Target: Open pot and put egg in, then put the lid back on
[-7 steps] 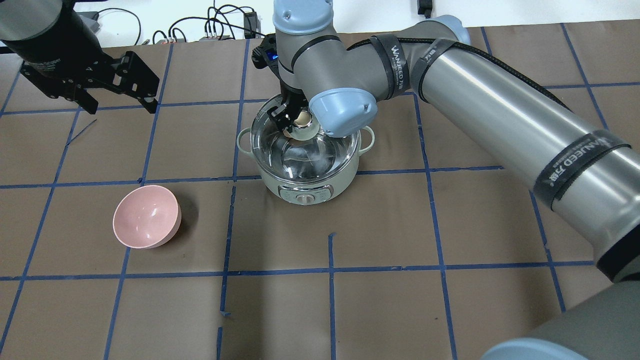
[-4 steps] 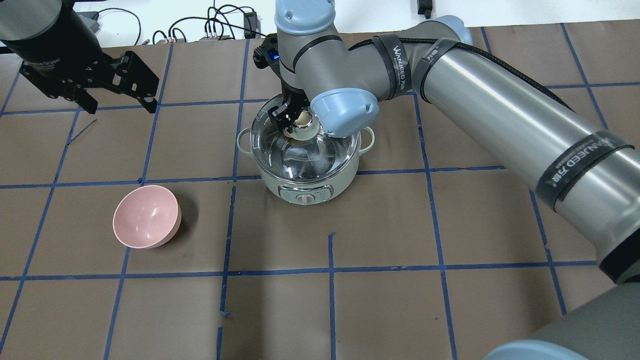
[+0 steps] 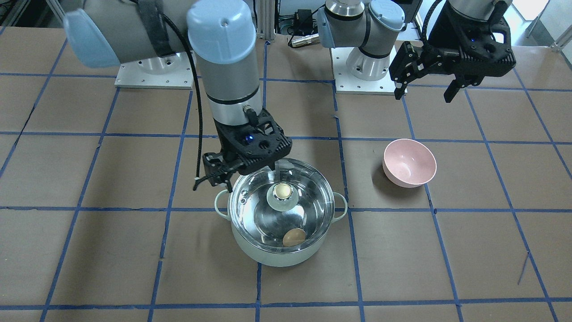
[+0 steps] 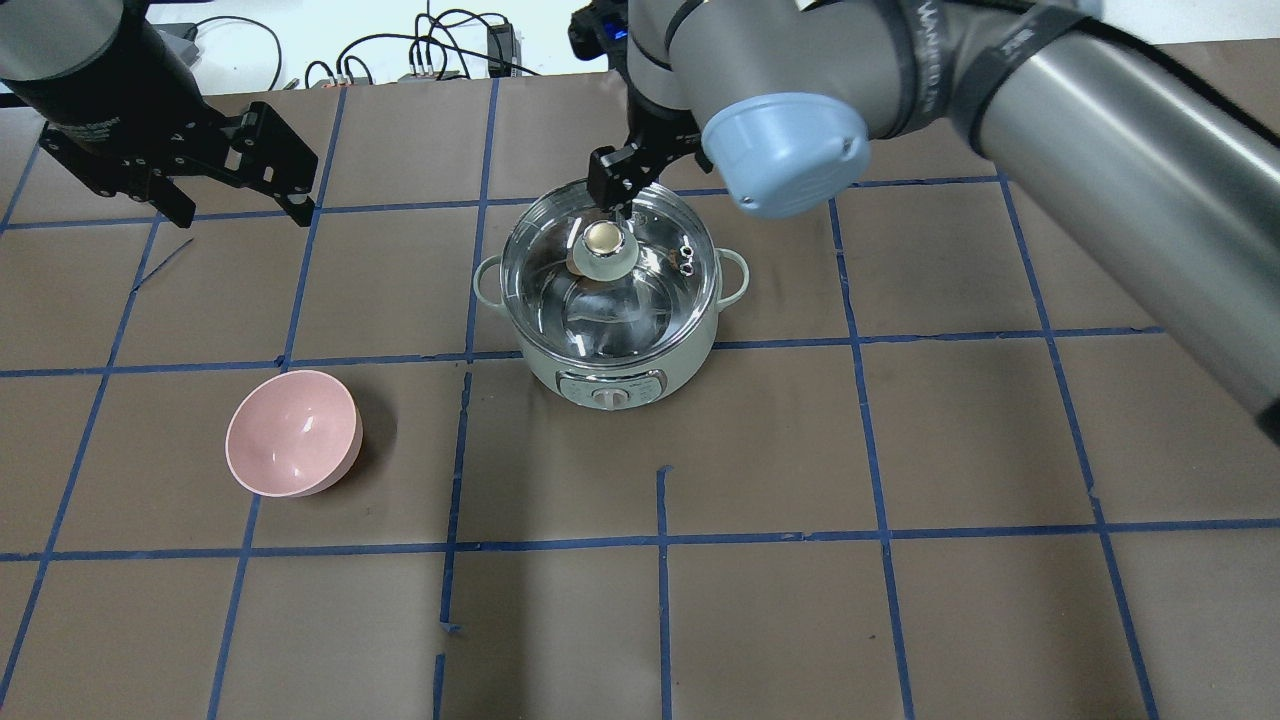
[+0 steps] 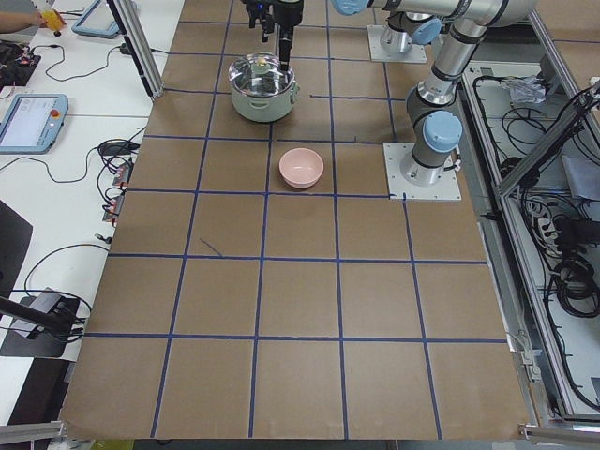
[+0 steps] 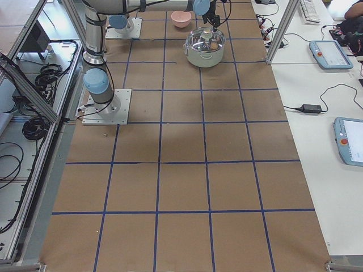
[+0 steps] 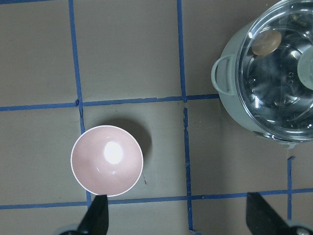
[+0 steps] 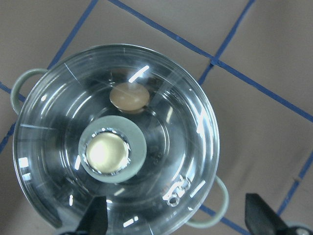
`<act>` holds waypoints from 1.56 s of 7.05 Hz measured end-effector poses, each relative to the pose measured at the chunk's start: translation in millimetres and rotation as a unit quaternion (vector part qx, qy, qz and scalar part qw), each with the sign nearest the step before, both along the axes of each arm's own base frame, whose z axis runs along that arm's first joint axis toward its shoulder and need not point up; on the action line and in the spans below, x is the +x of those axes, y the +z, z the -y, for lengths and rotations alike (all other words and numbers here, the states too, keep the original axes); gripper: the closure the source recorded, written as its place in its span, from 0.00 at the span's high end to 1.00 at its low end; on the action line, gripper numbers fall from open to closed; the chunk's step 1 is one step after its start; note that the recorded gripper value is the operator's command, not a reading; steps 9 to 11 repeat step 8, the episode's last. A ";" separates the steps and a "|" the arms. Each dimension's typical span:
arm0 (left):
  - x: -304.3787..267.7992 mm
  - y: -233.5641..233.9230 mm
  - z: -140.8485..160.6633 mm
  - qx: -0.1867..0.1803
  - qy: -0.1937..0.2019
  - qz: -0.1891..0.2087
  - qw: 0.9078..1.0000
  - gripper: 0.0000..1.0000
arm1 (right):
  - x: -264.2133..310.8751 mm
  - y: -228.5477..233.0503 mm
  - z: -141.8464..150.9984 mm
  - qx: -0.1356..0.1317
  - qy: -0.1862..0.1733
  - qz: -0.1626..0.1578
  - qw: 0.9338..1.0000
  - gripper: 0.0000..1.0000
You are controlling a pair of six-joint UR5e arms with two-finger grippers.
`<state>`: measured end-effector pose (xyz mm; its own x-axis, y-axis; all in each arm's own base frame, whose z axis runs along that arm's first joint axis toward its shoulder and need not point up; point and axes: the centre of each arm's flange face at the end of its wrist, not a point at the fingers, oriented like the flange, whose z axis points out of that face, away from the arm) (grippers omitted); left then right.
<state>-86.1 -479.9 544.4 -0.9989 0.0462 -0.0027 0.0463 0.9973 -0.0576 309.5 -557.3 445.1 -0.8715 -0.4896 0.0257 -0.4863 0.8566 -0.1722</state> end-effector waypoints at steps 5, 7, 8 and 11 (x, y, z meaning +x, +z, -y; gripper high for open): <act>0.0 0.0 0.0 0.000 0.000 0.000 1.000 1.00 | -153.2 63.6 -50.1 0.078 -0.216 -0.023 0.973 1.00; -0.8 -0.2 0.0 0.000 -0.001 0.000 1.000 1.00 | -154.7 67.4 -55.3 0.095 -0.251 -0.009 0.963 1.00; -1.4 -0.6 0.1 0.001 -0.001 0.000 1.000 1.00 | -154.3 67.7 -56.1 0.097 -0.253 -0.008 0.962 1.00; -1.4 -0.6 0.1 0.001 -0.001 0.000 1.000 1.00 | -154.3 67.7 -56.1 0.097 -0.253 -0.008 0.962 1.00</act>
